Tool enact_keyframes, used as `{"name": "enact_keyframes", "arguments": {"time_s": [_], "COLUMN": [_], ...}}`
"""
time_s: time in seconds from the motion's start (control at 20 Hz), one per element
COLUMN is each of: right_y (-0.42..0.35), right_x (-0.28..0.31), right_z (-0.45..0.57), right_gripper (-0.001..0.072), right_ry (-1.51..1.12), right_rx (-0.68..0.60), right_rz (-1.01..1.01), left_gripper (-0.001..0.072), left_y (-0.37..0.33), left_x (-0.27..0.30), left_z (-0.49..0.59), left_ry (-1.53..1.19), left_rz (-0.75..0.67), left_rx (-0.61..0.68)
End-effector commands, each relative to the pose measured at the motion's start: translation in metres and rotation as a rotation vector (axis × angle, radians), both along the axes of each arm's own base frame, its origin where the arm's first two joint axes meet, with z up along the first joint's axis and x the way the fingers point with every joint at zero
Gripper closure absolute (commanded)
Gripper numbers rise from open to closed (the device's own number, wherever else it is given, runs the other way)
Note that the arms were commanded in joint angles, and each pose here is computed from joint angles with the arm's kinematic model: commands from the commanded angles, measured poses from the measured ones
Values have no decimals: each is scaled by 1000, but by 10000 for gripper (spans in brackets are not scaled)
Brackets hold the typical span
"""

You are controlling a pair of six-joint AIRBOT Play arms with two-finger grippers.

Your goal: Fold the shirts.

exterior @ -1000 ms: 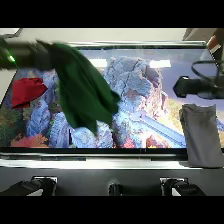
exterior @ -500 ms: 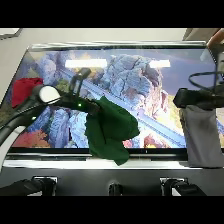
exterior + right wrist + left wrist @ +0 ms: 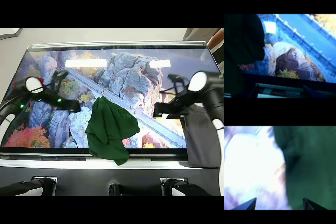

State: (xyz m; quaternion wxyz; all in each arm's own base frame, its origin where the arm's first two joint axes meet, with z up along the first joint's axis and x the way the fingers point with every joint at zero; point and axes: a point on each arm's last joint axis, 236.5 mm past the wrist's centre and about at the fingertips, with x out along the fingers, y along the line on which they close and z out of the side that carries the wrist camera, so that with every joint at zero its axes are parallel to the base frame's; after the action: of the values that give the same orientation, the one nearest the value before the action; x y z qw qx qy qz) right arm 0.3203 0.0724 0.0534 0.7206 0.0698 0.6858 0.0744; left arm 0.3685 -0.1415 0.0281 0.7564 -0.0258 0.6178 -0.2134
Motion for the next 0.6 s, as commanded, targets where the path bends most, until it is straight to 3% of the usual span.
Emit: {"name": "enact_keyframes", "arguments": {"time_s": [0.0,0.25,0.55], "right_y": [26,47,63], "right_x": [-23,-38,-2], "right_z": [-57,-102,-108], "right_gripper": [19,4,2], "right_ry": [126,152,40], "right_rx": [110,213,290], "right_rz": [25,-41,-118], "left_gripper": [19,31,36], "left_y": [24,-42,-84], "left_x": [-58,-109,-151], "left_z": [-40,-88,-115], "left_ry": [187,287,370], "left_rz": [44,95,-11], "left_rx": [-62,-326,-310]}}
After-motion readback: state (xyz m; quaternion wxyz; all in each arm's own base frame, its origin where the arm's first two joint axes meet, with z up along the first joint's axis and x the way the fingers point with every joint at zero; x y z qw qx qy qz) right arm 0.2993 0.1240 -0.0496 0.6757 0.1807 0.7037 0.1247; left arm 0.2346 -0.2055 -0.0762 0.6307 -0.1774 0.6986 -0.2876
